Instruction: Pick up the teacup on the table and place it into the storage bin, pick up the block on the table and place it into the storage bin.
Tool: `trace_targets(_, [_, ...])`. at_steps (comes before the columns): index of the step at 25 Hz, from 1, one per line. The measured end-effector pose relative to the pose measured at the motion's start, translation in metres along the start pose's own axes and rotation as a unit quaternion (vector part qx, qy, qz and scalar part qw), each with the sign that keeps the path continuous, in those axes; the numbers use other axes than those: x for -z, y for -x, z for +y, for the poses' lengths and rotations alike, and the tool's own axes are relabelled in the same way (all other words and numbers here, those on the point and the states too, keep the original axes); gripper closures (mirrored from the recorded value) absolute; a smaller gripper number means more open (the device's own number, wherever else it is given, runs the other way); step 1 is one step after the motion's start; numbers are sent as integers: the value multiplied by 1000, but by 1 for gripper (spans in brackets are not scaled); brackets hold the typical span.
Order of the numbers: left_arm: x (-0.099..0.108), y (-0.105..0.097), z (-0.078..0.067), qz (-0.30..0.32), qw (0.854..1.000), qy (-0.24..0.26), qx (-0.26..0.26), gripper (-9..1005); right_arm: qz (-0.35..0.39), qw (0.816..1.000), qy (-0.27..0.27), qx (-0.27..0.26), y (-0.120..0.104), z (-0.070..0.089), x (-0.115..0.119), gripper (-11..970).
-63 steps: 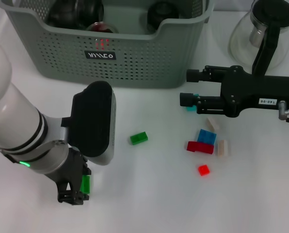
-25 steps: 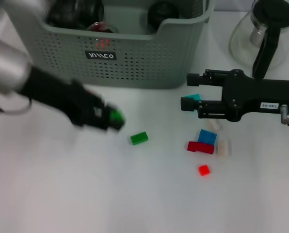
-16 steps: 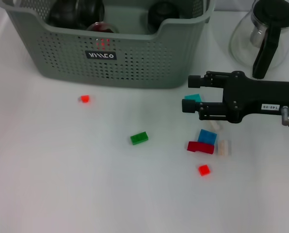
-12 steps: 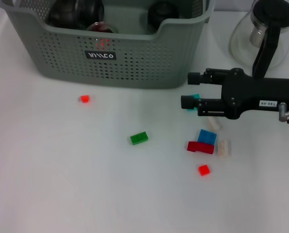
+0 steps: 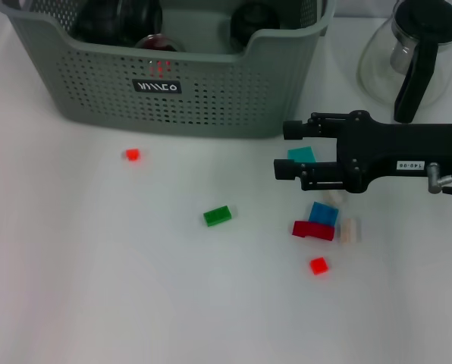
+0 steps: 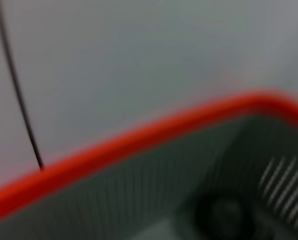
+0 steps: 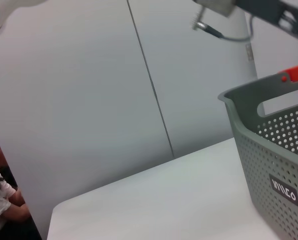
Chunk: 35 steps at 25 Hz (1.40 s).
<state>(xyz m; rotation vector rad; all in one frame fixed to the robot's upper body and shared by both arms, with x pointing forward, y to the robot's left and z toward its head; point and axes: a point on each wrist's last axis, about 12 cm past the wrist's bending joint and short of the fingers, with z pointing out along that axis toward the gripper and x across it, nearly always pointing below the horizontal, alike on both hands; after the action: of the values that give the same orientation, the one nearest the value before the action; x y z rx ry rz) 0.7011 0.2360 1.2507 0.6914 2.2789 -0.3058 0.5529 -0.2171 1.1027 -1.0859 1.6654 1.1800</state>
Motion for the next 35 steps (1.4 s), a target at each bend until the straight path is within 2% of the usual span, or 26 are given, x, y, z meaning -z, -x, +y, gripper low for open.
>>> trace_targets(2, [-16,-1,-12,44,998,30,-34,591,0,1000,1,1,0,0,0,199])
trace_targets(5, [-38,-3,-25,98,992,62,-52,591,0,1000,1,1,1,0,0,199])
trace_targets(9, [-50,-4,-38,101,990,68,-73,591,1,1000,1,2,0,0,0,199])
trace_targets(13, [-44,-2,-42,78,992,68,-65,591,1,1000,2,2,1,0,0,199])
trace_targets(18, [-15,-6,-30,2,999,42,22,402,0,1000,3,4,2,0,-1,199])
trace_targets(19, [-4,-12,-26,-29,998,23,48,364,-1,1000,3,4,2,0,-1,199])
trace_targets(21, [11,-22,-23,-73,994,-18,76,197,-2,1000,3,5,3,0,-1,199])
trace_targets(23, [32,-42,-22,-131,982,-97,101,199,-4,1000,3,4,3,0,-1,199])
trace_targets(24, [47,-56,-22,-173,964,-168,109,199,-4,1000,3,4,3,0,-1,199])
trace_targets(25, [47,-56,-22,-173,964,-168,109,200,-4,1000,2,4,2,0,-2,199])
trace_targets(28, [70,-86,-20,-245,920,-289,100,203,-4,1000,2,3,2,0,-2,198])
trace_targets(29, [78,-99,-19,-276,897,-333,87,204,-5,1000,2,2,2,0,-2,198])
trace_targets(31, [87,-115,-15,-306,876,-365,71,205,-6,1000,3,2,3,0,-2,198])
trace_targets(33, [93,-134,-11,-314,870,-378,43,207,-7,1000,5,1,3,1,-2,198])
trace_targets(35, [95,-152,-12,-286,880,-380,15,209,-8,1000,5,-2,2,1,-1,198])
